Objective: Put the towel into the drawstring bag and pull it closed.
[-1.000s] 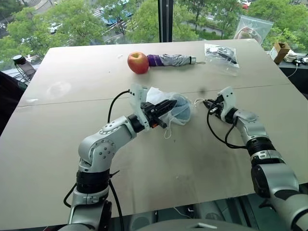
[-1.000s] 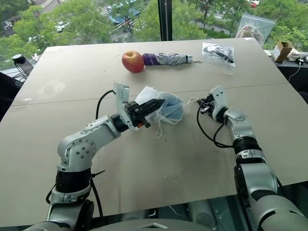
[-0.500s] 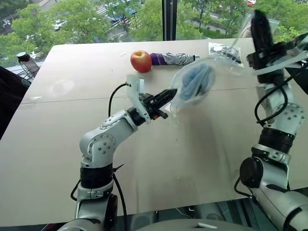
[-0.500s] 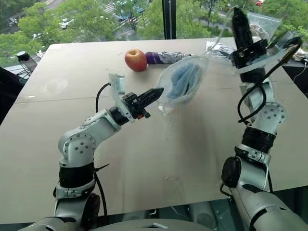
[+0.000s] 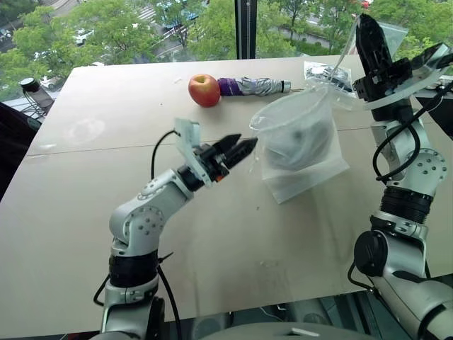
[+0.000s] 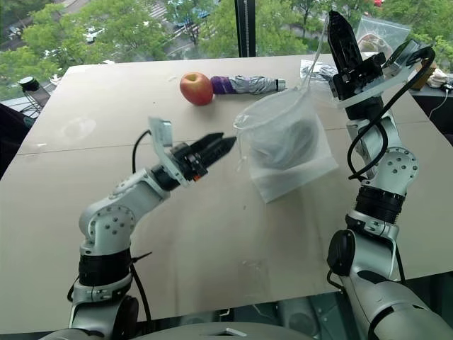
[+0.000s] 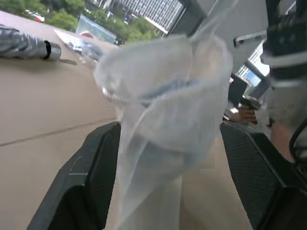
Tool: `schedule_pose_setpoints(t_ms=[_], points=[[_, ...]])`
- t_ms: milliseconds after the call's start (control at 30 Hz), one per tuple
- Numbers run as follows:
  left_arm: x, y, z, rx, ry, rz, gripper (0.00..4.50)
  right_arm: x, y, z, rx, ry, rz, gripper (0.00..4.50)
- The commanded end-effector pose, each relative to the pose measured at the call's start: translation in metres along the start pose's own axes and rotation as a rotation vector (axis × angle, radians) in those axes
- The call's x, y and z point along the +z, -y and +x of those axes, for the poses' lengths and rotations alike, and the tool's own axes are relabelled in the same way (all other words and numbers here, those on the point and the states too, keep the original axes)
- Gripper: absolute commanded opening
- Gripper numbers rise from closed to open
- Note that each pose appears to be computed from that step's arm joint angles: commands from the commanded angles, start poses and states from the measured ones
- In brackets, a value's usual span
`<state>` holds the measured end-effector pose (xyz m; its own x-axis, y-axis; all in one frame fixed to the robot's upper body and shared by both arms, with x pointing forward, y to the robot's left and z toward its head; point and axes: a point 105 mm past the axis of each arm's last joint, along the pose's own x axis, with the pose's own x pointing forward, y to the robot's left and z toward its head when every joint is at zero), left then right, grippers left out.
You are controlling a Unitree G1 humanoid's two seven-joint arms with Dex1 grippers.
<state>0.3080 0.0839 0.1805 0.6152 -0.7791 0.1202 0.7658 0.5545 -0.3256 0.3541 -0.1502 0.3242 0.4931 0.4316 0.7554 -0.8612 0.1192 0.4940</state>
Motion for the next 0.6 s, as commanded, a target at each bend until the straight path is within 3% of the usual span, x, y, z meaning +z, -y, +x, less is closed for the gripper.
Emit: schedule_pose_setpoints(t_ms=[33, 233, 600], points=[[-0.004, 0.005, 0.005, -0.023, -0.012, 0.097, 3.36, 0.003, -0.019, 0.008, 0.075, -0.006, -0.025, 0.00], [-0.015, -0.030, 0.001, 0.109, -0.035, 0.198, 3.36, -0.004, -0.026, 0.007, 0.098, -0.030, -0.016, 0.00], [-0.034, -0.022, 0.015, 0.025, -0.088, 0.249, 3.36, -0.007, -0.027, 0.006, 0.092, -0.026, -0.012, 0.00]])
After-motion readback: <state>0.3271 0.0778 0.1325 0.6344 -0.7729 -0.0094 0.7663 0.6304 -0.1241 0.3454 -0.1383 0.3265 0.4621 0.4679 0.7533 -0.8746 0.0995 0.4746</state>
